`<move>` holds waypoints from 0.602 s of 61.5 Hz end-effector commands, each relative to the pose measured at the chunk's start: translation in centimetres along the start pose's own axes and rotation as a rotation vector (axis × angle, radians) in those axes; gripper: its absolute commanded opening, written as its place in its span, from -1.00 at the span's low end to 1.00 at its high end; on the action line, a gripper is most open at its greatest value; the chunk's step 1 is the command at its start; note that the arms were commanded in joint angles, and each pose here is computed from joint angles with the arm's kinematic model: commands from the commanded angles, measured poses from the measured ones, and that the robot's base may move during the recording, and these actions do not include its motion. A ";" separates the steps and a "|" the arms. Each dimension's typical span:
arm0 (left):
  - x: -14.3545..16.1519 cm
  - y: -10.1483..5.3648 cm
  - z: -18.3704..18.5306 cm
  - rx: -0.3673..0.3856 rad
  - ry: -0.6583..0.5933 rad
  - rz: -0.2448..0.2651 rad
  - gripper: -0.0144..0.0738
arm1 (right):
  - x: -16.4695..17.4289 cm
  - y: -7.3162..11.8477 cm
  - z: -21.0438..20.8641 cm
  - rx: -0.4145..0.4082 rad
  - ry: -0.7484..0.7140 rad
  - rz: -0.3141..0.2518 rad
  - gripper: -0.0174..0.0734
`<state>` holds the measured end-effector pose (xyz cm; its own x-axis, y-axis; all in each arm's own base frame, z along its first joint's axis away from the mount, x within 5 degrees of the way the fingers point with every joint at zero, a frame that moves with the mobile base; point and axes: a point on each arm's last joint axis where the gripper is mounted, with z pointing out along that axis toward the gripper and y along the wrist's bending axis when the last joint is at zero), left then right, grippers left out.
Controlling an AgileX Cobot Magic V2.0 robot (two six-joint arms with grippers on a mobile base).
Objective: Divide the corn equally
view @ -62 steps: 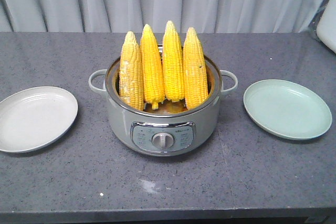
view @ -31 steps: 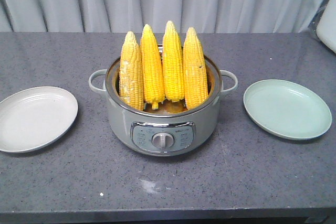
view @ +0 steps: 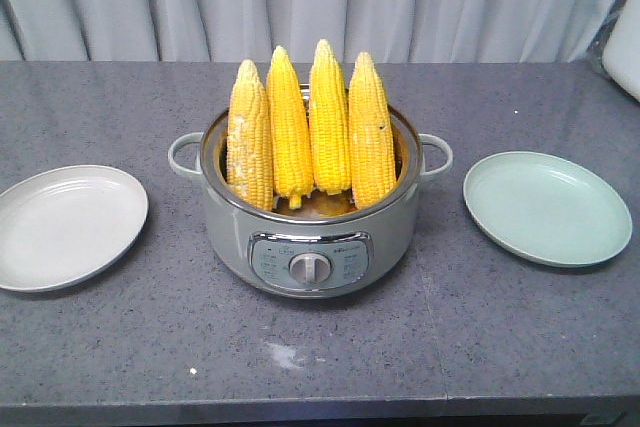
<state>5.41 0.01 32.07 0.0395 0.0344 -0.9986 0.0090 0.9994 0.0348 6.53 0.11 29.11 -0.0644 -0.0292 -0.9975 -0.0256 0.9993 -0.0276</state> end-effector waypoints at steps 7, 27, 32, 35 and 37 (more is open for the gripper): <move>-7.2 0.3 3.8 -0.005 0.127 -0.026 -0.69 | -7.4 -0.4 2.9 0.018 0.180 -0.023 -0.64; -10.8 0.2 12.2 -0.005 0.569 -0.047 -0.69 | -12.3 -0.5 11.4 0.028 0.529 -0.021 -0.64; -10.6 0.2 13.8 -0.005 0.588 -0.045 -0.69 | -12.3 -0.5 13.1 0.025 0.552 -0.014 -0.64; -10.4 0.2 14.6 -0.004 0.592 -0.045 -0.69 | -12.0 -0.5 13.8 0.025 0.570 -0.014 -0.64; -10.2 0.2 15.0 -0.004 0.593 -0.045 -0.69 | -11.8 -0.4 14.1 0.024 0.580 -0.015 -0.64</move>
<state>19.07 -0.25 41.59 -0.5977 0.0065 -0.8017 -0.0041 0.9999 0.0111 20.56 0.40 38.79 -0.6546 -0.0348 -0.7552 -0.0084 0.9992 -0.0387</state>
